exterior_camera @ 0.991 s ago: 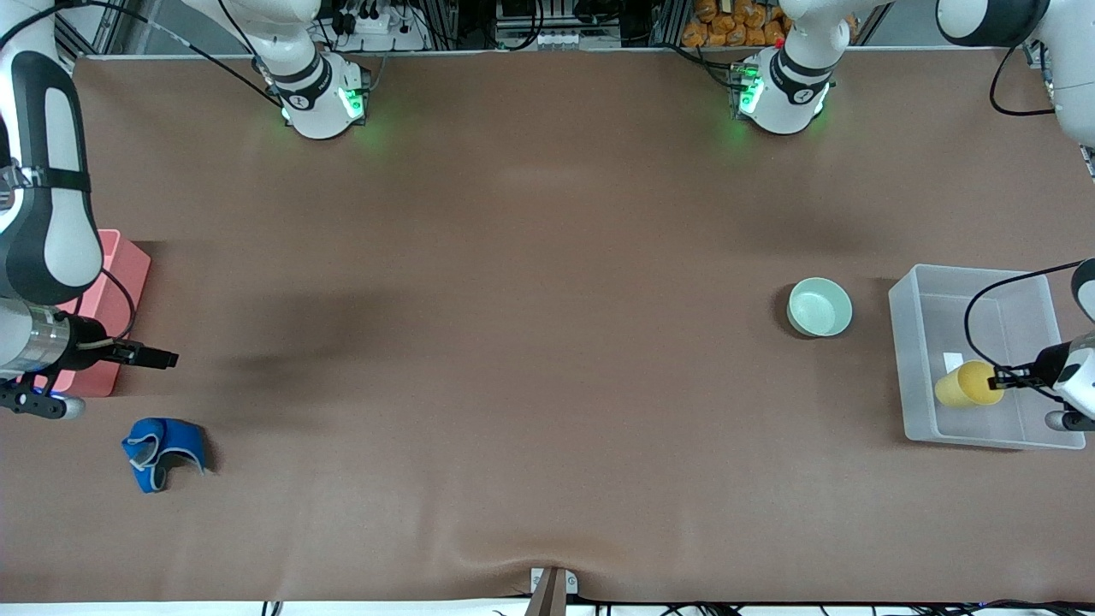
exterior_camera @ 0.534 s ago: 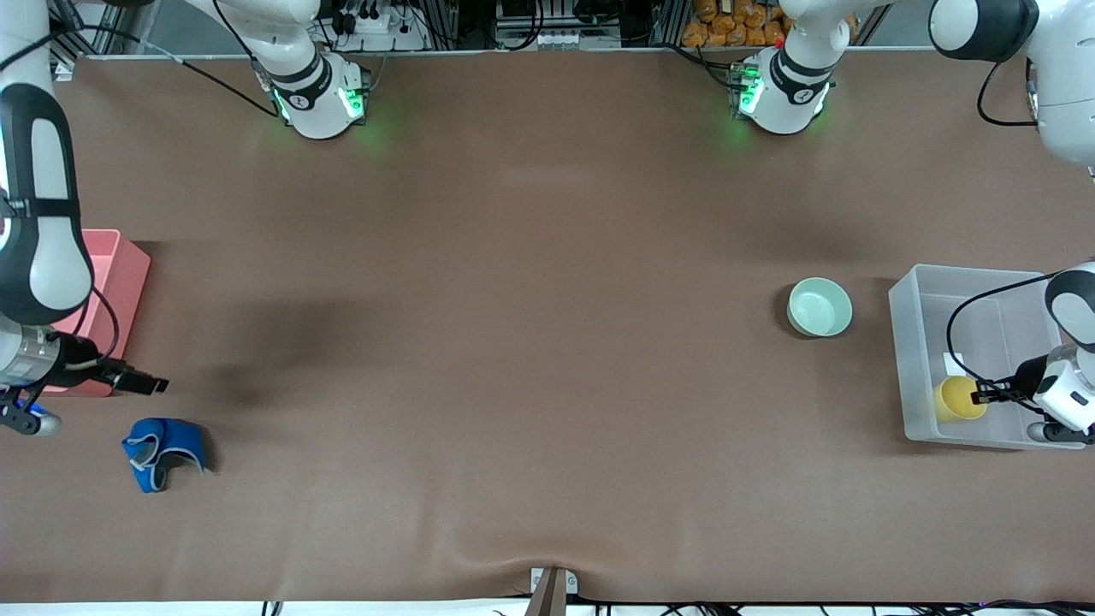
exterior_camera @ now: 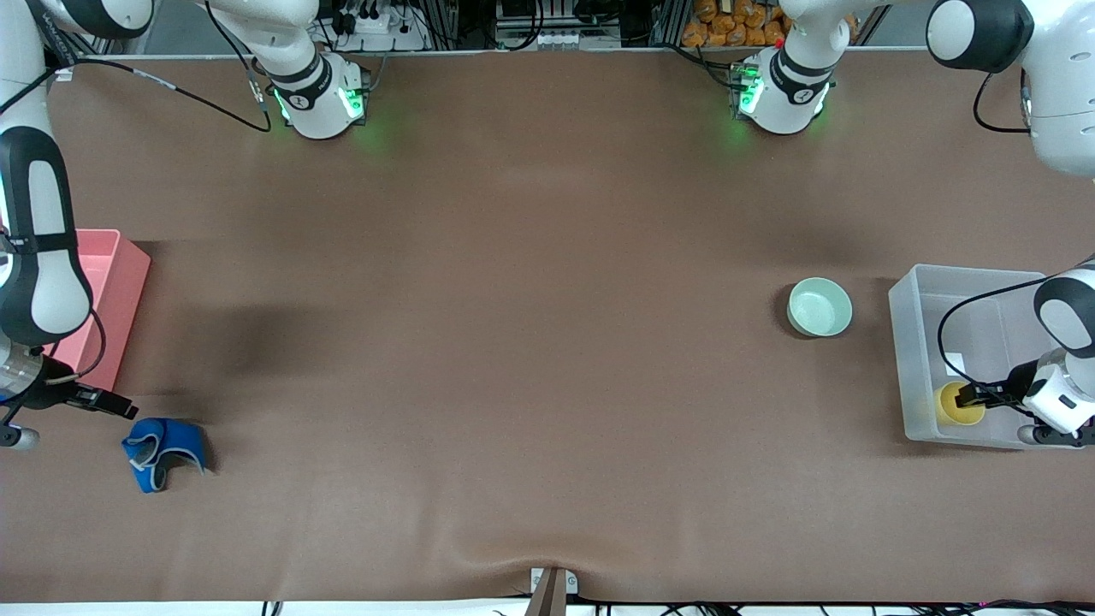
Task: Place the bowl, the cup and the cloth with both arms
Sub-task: 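Lower the cup into the clear tray while the right gripper reaches the cloth, then grasp the blue cloth with the right gripper while the left gripper reaches the bowl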
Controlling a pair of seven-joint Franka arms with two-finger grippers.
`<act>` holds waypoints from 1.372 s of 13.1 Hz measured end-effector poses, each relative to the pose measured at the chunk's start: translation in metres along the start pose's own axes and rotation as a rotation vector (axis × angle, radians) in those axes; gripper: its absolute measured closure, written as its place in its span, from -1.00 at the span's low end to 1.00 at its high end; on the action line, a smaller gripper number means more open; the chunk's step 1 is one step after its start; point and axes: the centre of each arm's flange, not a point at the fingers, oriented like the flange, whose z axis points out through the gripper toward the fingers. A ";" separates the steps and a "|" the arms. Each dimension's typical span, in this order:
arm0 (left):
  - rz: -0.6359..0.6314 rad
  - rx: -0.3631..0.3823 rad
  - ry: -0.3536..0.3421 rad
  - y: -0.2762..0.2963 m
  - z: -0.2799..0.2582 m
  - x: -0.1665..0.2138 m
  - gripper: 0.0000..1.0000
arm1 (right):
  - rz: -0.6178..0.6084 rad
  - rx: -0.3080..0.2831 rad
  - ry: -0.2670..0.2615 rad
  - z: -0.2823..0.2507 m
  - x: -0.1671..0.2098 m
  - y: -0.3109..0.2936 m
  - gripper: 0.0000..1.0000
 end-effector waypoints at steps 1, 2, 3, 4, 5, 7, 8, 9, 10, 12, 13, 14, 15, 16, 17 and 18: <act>0.014 0.020 0.006 -0.002 -0.007 0.002 -0.47 | -0.046 -0.003 0.013 0.001 0.001 0.000 -1.00; 0.026 0.040 0.009 -0.005 -0.016 0.004 -0.69 | -0.084 -0.005 0.024 0.002 0.003 0.000 -1.00; 0.037 0.051 -0.003 -0.006 -0.027 0.003 -0.92 | -0.114 -0.008 0.038 0.003 0.004 -0.002 -1.00; 0.043 0.051 -0.025 -0.004 -0.042 0.001 -1.00 | -0.133 -0.011 0.058 0.004 0.006 -0.005 -1.00; 0.045 0.045 -0.036 -0.002 -0.059 0.000 -1.00 | -0.143 -0.015 0.081 0.006 0.009 -0.008 -1.00; 0.043 0.017 -0.045 0.010 -0.094 -0.003 -1.00 | -0.152 -0.023 0.121 0.018 0.013 -0.014 -1.00; 0.027 -0.007 -0.051 0.022 -0.109 -0.003 -1.00 | -0.155 -0.027 0.137 0.024 0.014 -0.016 -1.00; -0.002 -0.023 -0.059 0.037 -0.122 -0.003 -1.00 | -0.157 -0.029 0.148 0.032 0.014 -0.017 -1.00; -0.034 -0.033 -0.081 0.057 -0.131 -0.002 -1.00 | -0.160 -0.030 0.153 0.040 0.014 -0.020 -1.00; -0.079 -0.041 -0.131 0.101 -0.132 -0.002 -1.00 | -0.167 -0.035 0.171 0.056 0.014 -0.025 -1.00; -0.087 -0.043 -0.147 0.119 -0.128 -0.003 -1.00 | -0.169 -0.035 0.172 0.064 0.012 -0.027 -1.00; -0.092 -0.045 -0.161 0.132 -0.121 -0.005 -1.00 | -0.170 -0.035 0.169 0.071 0.011 -0.028 -1.00; -0.102 -0.048 -0.165 0.140 -0.113 -0.008 -1.00 | -0.170 -0.033 0.164 0.077 0.010 -0.028 -1.00; -0.117 -0.049 -0.157 0.147 -0.104 -0.013 -1.00 | -0.171 -0.032 0.159 0.080 0.008 -0.029 -1.00; -0.132 -0.049 -0.140 0.153 -0.092 -0.019 -1.00 | -0.171 -0.031 0.153 0.084 0.007 -0.030 -1.00; -0.142 -0.048 -0.123 0.161 -0.078 -0.029 -1.00 | -0.171 -0.030 0.149 0.086 0.006 -0.030 -1.00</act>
